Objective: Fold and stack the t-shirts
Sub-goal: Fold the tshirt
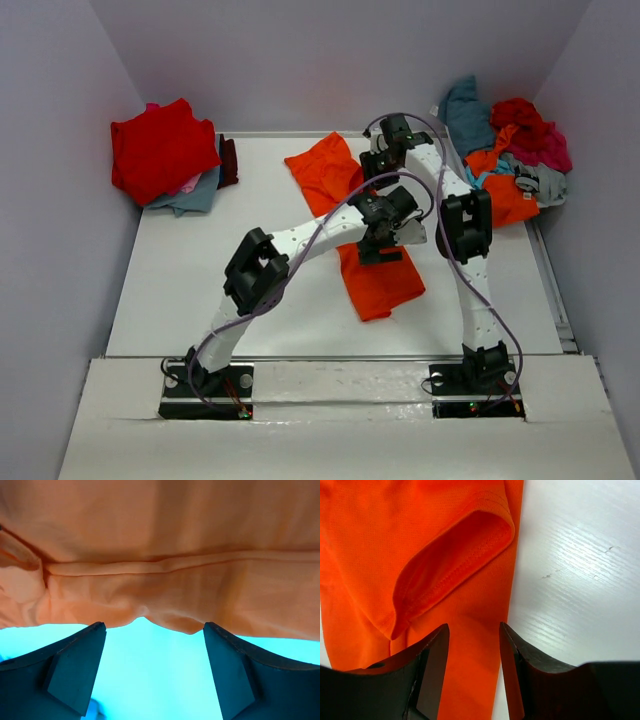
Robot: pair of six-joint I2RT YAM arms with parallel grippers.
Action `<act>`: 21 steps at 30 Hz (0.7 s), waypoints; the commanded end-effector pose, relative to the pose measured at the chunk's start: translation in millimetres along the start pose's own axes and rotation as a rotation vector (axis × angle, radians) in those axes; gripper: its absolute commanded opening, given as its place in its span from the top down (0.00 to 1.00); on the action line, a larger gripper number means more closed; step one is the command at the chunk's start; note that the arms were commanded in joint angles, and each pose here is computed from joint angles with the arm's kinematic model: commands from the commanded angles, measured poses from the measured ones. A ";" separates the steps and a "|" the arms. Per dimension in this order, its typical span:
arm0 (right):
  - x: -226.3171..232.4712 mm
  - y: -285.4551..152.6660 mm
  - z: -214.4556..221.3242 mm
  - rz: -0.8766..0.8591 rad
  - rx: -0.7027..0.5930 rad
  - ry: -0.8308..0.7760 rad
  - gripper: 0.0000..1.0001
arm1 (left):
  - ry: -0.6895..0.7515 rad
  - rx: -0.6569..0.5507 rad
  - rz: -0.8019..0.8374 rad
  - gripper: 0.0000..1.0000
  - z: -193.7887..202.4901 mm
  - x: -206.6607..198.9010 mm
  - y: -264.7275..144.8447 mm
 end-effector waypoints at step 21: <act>26.6 -7.5 -46.6 -0.033 -0.144 -0.063 0.48 | -0.387 -0.185 0.598 0.09 -45.3 -97.2 14.4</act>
Point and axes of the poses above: each gripper's point midway between its finger pads, its own y axis out along the fingers, its own x axis along the line the jaws close on, z = x × y, the point moved 3 cm from there along -y, back along the fingers
